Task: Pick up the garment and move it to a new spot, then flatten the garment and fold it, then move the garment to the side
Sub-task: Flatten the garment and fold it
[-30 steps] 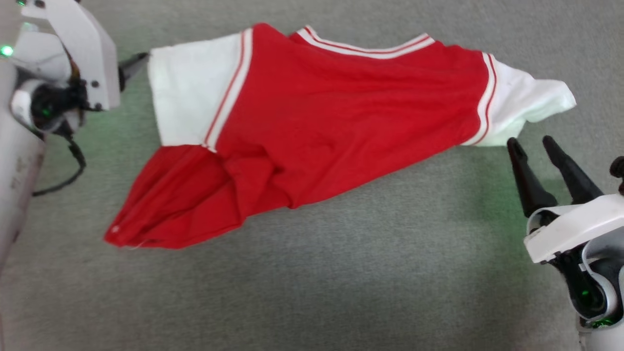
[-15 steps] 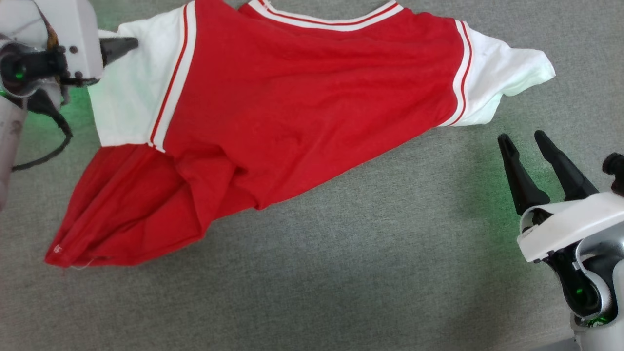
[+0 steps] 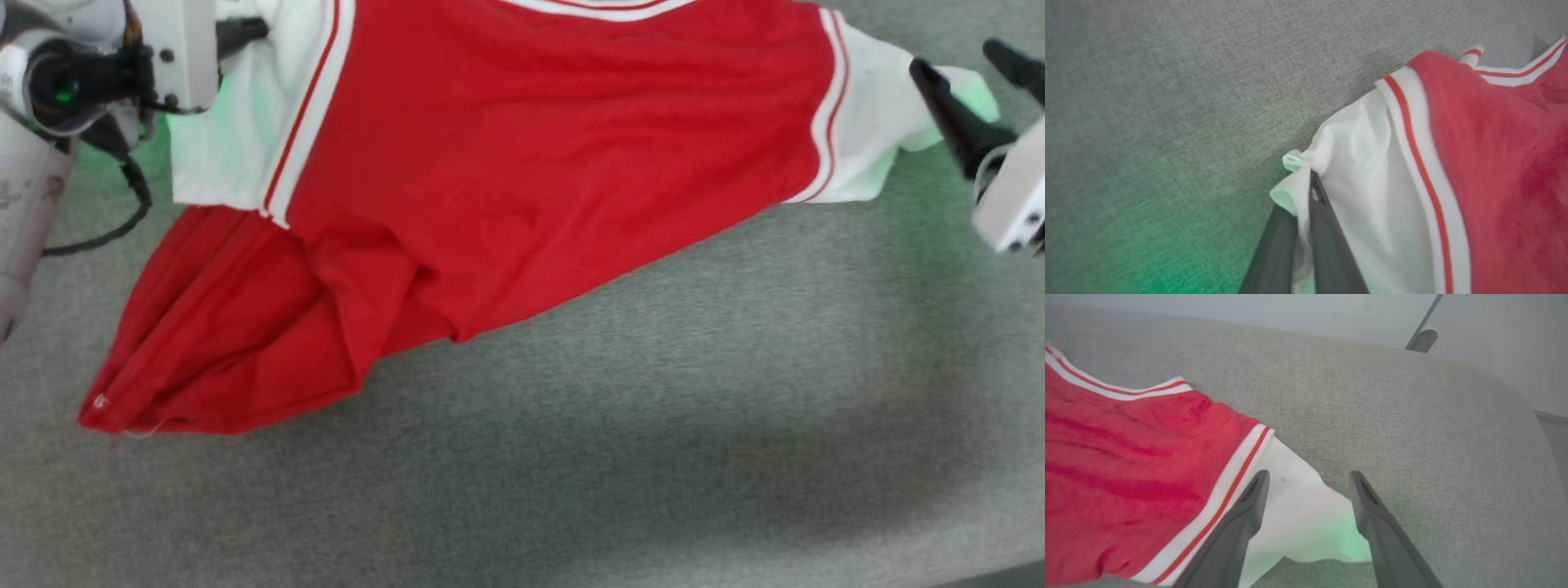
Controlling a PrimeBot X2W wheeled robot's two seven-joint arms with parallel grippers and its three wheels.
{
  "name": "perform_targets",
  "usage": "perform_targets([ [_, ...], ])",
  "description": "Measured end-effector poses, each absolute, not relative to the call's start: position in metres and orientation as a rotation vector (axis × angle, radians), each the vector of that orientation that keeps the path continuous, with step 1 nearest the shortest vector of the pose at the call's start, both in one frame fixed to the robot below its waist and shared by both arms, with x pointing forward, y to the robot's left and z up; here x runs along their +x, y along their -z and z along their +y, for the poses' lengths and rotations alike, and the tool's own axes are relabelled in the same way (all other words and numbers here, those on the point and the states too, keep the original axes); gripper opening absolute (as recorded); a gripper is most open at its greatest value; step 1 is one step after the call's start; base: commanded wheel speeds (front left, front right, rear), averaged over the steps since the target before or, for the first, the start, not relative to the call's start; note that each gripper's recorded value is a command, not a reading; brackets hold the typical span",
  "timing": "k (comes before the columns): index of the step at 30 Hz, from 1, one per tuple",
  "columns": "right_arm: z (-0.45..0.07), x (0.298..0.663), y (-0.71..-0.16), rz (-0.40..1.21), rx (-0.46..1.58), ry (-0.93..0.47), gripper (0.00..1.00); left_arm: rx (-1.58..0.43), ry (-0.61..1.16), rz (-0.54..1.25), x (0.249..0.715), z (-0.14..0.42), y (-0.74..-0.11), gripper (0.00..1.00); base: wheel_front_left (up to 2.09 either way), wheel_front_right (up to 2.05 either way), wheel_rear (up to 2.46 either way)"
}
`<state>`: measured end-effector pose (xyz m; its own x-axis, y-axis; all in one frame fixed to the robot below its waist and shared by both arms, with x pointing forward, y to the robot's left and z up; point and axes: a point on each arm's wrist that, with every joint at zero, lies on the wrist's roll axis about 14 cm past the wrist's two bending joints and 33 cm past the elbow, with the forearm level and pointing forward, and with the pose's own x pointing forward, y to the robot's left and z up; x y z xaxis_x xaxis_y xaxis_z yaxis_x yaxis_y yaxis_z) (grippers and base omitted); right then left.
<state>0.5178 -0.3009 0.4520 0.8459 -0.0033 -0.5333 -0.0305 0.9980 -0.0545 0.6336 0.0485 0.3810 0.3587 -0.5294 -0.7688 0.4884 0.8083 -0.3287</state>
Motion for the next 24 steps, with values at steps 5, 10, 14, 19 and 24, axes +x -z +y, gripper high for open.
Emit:
perform_targets([
  [5,-0.318,0.528,-0.417,0.780,-0.120,0.007,1.00,-0.051,0.662,1.002,0.636,0.051,-0.377,0.00,0.00,0.00,0.00],
  [10,-0.309,0.520,-0.385,0.982,-0.142,-0.050,1.00,-0.060,0.656,0.996,0.636,0.055,-0.375,0.00,0.00,0.00,0.00],
  [14,-0.305,0.520,-0.382,1.006,-0.138,-0.079,0.00,-0.075,0.651,0.986,0.636,0.056,-0.376,0.00,0.00,0.00,0.00],
  [19,-0.296,0.525,-0.388,0.943,-0.094,-0.107,0.00,-0.100,0.644,0.946,0.635,0.056,-0.383,0.00,0.00,0.00,0.00],
  [24,-0.288,0.546,-0.408,0.797,-0.057,-0.114,0.00,-0.127,0.626,0.812,0.642,0.057,-0.403,0.00,0.00,0.00,0.00],
])
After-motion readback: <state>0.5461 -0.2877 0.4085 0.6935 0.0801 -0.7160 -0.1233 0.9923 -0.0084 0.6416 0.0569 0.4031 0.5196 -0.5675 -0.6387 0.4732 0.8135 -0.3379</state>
